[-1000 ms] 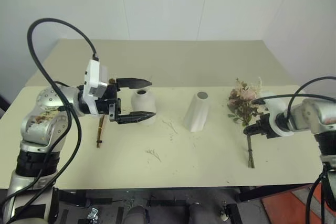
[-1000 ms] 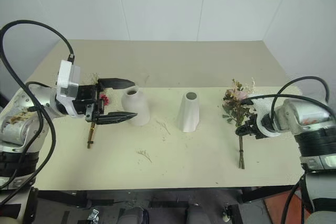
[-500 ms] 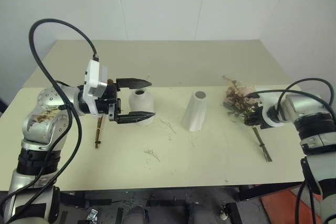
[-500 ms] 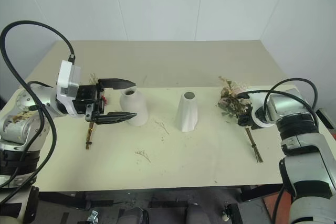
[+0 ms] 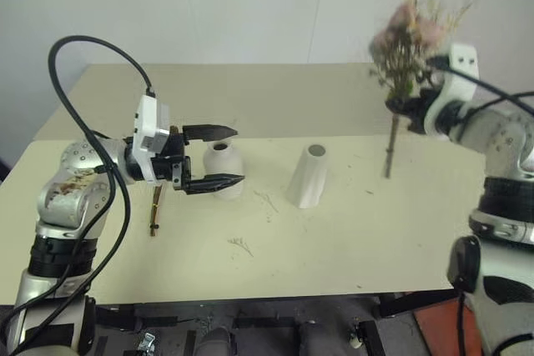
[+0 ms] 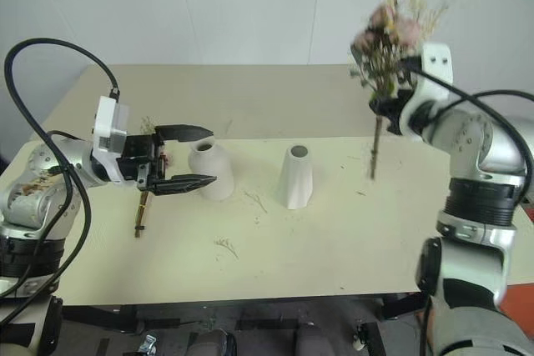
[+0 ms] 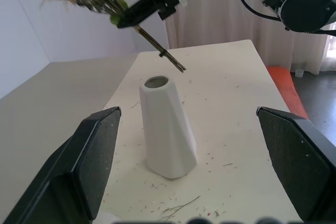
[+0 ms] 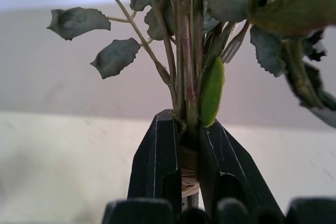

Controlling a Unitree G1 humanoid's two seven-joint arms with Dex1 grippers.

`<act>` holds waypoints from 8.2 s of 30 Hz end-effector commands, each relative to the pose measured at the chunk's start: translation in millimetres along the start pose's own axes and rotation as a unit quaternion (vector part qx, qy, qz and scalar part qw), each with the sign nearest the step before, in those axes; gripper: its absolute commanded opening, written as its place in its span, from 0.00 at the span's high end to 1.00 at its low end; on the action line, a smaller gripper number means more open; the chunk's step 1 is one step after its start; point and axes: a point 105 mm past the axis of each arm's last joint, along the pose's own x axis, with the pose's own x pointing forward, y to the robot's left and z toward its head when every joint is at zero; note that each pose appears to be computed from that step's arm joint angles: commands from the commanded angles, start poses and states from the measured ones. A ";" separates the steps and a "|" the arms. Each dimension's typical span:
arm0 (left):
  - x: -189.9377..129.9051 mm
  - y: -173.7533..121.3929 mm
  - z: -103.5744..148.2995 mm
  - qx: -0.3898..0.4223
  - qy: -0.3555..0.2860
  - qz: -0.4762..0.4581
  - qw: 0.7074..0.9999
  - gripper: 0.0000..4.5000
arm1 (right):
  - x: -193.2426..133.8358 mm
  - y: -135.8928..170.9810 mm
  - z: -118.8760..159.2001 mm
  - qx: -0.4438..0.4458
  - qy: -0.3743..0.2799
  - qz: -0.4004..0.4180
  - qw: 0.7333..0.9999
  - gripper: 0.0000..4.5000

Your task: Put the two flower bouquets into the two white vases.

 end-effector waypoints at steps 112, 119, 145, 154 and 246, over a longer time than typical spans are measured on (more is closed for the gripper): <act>-6.1 15.6 15.1 0.008 0.018 0.013 1.000 0.00 | -33.8 134.1 -29.5 -0.114 -0.186 0.157 0.963 0.95; -7.8 15.4 16.1 0.010 0.020 0.016 1.000 0.00 | -29.9 118.9 -33.9 -0.099 -0.180 0.126 0.970 0.95; -13.9 13.2 17.9 0.008 0.024 0.031 0.999 0.00 | -60.5 92.0 -49.5 -0.200 -0.093 0.136 0.966 0.13; -30.1 14.9 9.3 -0.007 0.038 0.086 0.996 0.00 | -94.9 77.1 -62.3 -0.256 -0.041 0.168 0.951 0.13; -7.8 90.8 52.1 -0.098 -0.139 0.267 0.949 0.99 | -127.2 95.2 -76.5 -0.284 -0.091 0.251 0.921 0.12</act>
